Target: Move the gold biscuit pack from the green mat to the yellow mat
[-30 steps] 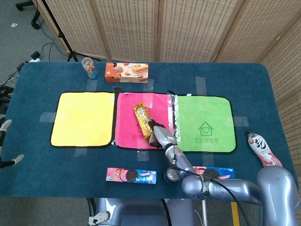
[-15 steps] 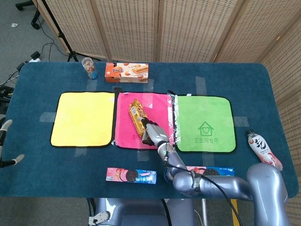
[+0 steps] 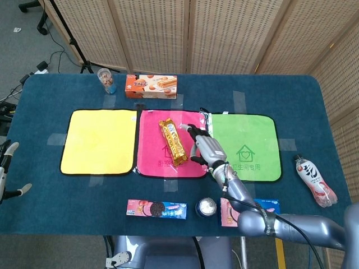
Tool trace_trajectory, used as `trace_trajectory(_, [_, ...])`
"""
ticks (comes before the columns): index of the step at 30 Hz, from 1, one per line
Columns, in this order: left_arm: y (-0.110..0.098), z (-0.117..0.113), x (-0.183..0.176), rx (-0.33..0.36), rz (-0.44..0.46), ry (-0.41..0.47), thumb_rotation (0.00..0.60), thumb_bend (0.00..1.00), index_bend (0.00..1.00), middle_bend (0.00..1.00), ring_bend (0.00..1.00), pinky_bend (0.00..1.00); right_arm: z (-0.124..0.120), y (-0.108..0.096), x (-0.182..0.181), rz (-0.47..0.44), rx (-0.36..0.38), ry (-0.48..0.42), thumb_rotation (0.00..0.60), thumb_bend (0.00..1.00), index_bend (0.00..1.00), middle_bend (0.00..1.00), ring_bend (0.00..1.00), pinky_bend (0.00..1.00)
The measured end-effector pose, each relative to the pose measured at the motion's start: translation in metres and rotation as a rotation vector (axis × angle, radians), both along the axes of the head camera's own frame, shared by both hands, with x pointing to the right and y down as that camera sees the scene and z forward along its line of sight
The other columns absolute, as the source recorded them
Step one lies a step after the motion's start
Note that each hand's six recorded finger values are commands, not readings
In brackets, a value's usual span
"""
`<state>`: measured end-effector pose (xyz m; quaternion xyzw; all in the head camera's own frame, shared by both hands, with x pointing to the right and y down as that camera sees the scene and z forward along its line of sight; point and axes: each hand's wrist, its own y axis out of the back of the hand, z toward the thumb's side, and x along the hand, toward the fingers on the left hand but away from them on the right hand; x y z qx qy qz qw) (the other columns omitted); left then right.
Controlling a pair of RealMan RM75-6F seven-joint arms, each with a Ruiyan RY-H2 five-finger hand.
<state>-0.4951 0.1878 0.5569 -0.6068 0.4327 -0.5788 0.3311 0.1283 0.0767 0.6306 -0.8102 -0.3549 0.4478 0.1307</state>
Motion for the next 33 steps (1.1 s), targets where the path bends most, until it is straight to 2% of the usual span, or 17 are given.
trace_trajectory(2, [-0.004, 0.002, 0.004, -0.002, 0.022, 0.008, 0.6, 0.0, 0.0, 0.0, 0.0, 0.0, -0.009, -0.002, 0.019, -0.023, 0.081, 0.041, 0.6, 0.5, 0.0, 0.0, 0.0, 0.04])
trace_trajectory(4, [-0.007, 0.004, 0.008, -0.011, 0.045, 0.009, 0.6, 0.0, 0.0, 0.0, 0.0, 0.0, -0.015, -0.004, 0.036, -0.047, 0.165, 0.083, 0.6, 0.4, 0.0, 0.0, 0.0, 0.04])
trace_trajectory(7, [-0.015, 0.01, 0.014, -0.033, 0.086, 0.018, 0.6, 0.0, 0.0, 0.0, 0.0, 0.0, -0.025, -0.002, 0.069, -0.084, 0.315, 0.162, 0.6, 0.39, 0.0, 0.0, 0.0, 0.04])
trace_trajectory(11, [-0.029, 0.016, 0.027, -0.058, 0.148, 0.022, 0.6, 0.0, 0.0, 0.0, 0.0, 0.0, -0.034, 0.011, 0.134, -0.098, 0.513, 0.297, 0.6, 0.37, 0.0, 0.0, 0.0, 0.02])
trace_trajectory(14, [-0.04, 0.018, 0.038, -0.06, 0.197, 0.023, 0.6, 0.0, 0.0, 0.0, 0.0, 0.0, -0.038, 0.026, 0.189, -0.07, 0.611, 0.407, 0.6, 0.27, 0.0, 0.0, 0.0, 0.0])
trace_trajectory(16, [-0.045, 0.018, 0.048, -0.059, 0.226, 0.037, 0.6, 0.0, 0.0, 0.0, 0.0, 0.0, -0.04, 0.043, 0.224, -0.039, 0.646, 0.472, 0.6, 0.14, 0.0, 0.0, 0.0, 0.0])
trace_trajectory(19, [-0.052, 0.018, 0.065, -0.057, 0.279, 0.067, 0.6, 0.0, 0.0, 0.0, 0.0, 0.0, -0.042, 0.068, 0.257, 0.007, 0.658, 0.508, 0.6, 0.0, 0.0, 0.0, 0.0, 0.0])
trace_trajectory(23, [-0.065, 0.021, 0.099, -0.071, 0.381, 0.111, 0.6, 0.0, 0.0, 0.0, 0.0, 0.0, -0.044, 0.096, 0.281, 0.075, 0.639, 0.488, 0.6, 0.0, 0.0, 0.0, 0.0, 0.0])
trace_trajectory(26, [-0.072, 0.026, 0.122, -0.111, 0.433, 0.135, 0.6, 0.05, 0.0, 0.0, 0.0, 0.0, -0.047, 0.105, 0.288, 0.111, 0.634, 0.457, 0.6, 0.0, 0.0, 0.0, 0.0, 0.0])
trace_trajectory(29, [-0.08, 0.035, 0.149, -0.166, 0.49, 0.162, 0.6, 0.18, 0.0, 0.0, 0.0, 0.0, -0.053, 0.109, 0.294, 0.132, 0.642, 0.432, 0.6, 0.0, 0.0, 0.0, 0.0, 0.0])
trace_trajectory(30, [-0.083, 0.038, 0.158, -0.185, 0.506, 0.169, 0.6, 0.26, 0.0, 0.0, 0.0, 0.0, -0.055, 0.109, 0.295, 0.135, 0.647, 0.43, 0.6, 0.0, 0.0, 0.0, 0.0, 0.0])
trace_trajectory(32, [-0.092, 0.046, 0.183, -0.228, 0.548, 0.188, 0.6, 0.43, 0.0, 0.0, 0.0, 0.0, -0.057, 0.108, 0.298, 0.144, 0.649, 0.424, 0.6, 0.0, 0.0, 0.0, 0.0, 0.0])
trace_trajectory(33, [-0.096, 0.049, 0.195, -0.244, 0.567, 0.196, 0.6, 0.58, 0.0, 0.0, 0.0, 0.0, -0.058, 0.107, 0.3, 0.15, 0.646, 0.421, 0.6, 0.0, 0.0, 0.0, 0.0, 0.0])
